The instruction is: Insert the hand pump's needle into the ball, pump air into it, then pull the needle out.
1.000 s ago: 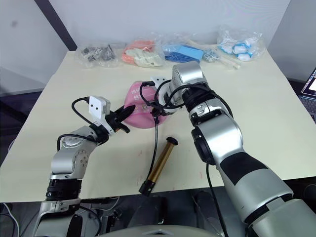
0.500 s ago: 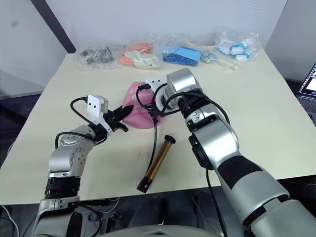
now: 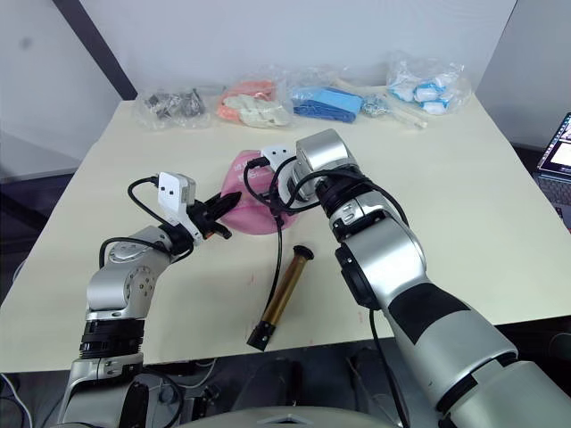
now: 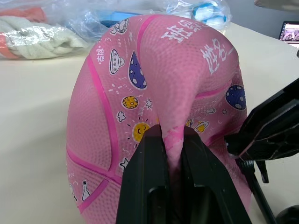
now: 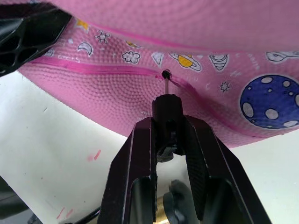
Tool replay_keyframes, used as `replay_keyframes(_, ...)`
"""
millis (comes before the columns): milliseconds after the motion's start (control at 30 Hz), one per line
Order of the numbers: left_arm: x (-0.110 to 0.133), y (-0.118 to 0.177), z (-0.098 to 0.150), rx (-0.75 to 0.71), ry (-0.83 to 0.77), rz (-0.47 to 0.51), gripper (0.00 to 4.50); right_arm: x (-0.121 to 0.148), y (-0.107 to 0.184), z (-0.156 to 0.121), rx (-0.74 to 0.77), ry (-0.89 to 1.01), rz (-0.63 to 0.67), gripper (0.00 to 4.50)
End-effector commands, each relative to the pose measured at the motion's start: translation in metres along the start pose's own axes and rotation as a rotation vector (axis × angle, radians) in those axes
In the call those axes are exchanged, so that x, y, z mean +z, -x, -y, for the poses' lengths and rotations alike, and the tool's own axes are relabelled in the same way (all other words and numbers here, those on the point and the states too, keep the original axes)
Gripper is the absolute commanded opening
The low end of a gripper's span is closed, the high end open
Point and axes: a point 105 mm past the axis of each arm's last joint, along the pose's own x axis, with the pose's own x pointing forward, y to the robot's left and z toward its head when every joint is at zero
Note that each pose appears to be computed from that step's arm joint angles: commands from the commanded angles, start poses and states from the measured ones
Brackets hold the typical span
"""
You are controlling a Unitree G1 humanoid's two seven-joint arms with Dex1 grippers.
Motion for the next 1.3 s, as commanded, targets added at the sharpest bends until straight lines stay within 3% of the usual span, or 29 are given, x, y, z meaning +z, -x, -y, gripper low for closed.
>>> replay_keyframes(33,-0.024,-0.014,0.052,-0.226,0.069,-0.076,0.05,0.016,-0.009,-0.031,0.08,0.028,0.092,0.34)
replay_keyframes(433,-0.027,-0.013,0.054,-0.227,0.075,-0.078,0.05,0.029,-0.007,-0.029,0.062,-0.018,0.163,0.34)
replay_keyframes(967,-0.026,-0.015,0.04,-0.182,0.047,-0.084,0.05,0.017,-0.002,-0.022,0.07,0.082,0.109,0.34)
replay_keyframes(1300,-0.021,-0.017,0.033,-0.17,0.015,-0.085,0.05,0.012,0.017,-0.03,0.106,0.168,0.152,0.34)
